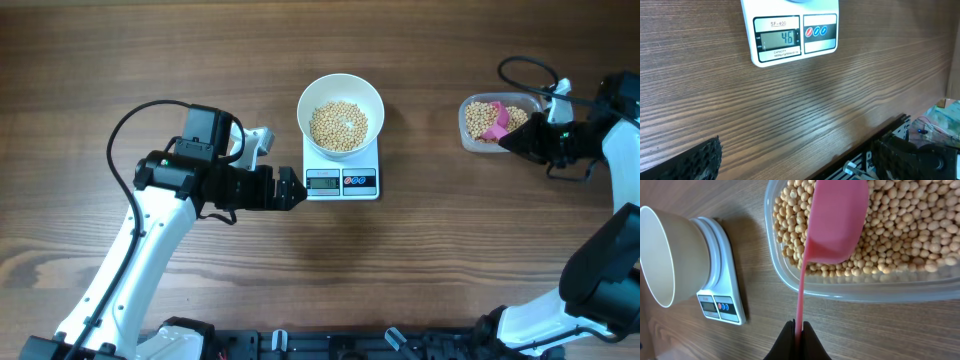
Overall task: Scoop item into bowl and weigh 150g on scale
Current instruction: 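Lower the scoop into the soybeans and drag it to fill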
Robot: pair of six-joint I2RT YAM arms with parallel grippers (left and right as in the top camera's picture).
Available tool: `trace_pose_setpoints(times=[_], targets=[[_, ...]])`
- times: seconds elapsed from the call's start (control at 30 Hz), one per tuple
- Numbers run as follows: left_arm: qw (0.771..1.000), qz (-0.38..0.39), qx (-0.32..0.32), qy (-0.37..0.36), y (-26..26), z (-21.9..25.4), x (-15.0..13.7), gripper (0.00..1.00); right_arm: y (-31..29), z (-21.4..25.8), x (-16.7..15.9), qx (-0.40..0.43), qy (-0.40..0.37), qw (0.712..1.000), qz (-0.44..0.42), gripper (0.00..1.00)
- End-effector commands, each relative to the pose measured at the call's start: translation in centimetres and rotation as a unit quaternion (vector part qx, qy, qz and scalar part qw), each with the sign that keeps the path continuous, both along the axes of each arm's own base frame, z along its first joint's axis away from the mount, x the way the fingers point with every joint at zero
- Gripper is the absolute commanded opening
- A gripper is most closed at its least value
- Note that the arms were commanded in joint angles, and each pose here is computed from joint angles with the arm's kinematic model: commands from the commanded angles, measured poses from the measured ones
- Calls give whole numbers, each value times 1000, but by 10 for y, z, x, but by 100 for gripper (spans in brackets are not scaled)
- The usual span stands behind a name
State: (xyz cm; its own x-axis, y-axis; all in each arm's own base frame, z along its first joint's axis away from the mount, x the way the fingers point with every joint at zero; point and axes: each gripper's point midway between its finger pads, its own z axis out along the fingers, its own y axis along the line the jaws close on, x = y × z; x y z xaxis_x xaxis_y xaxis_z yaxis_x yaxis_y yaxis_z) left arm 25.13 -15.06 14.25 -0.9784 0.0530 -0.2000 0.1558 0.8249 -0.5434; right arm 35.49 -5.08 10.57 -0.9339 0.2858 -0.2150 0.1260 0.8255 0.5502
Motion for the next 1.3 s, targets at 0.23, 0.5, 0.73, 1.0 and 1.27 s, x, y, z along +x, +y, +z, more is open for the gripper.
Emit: trace_pose_setpoints(times=[0.23, 0.5, 0.73, 1.0, 1.27], targets=[[1000, 2, 5, 1, 1, -1, 0, 100, 21, -12, -9, 70, 7, 997, 2, 4], [1000, 2, 5, 1, 1, -1, 0, 100, 22, -3, -6, 103, -6, 995, -10, 4], [1000, 2, 5, 1, 1, -1, 0, 100, 1, 3, -7, 128, -23, 991, -45, 4], [1000, 2, 5, 1, 1, -1, 0, 100, -12, 8, -10, 144, -37, 987, -61, 4], [1000, 2, 5, 1, 1, -1, 0, 100, -25, 10, -13, 148, -43, 985, -78, 4]])
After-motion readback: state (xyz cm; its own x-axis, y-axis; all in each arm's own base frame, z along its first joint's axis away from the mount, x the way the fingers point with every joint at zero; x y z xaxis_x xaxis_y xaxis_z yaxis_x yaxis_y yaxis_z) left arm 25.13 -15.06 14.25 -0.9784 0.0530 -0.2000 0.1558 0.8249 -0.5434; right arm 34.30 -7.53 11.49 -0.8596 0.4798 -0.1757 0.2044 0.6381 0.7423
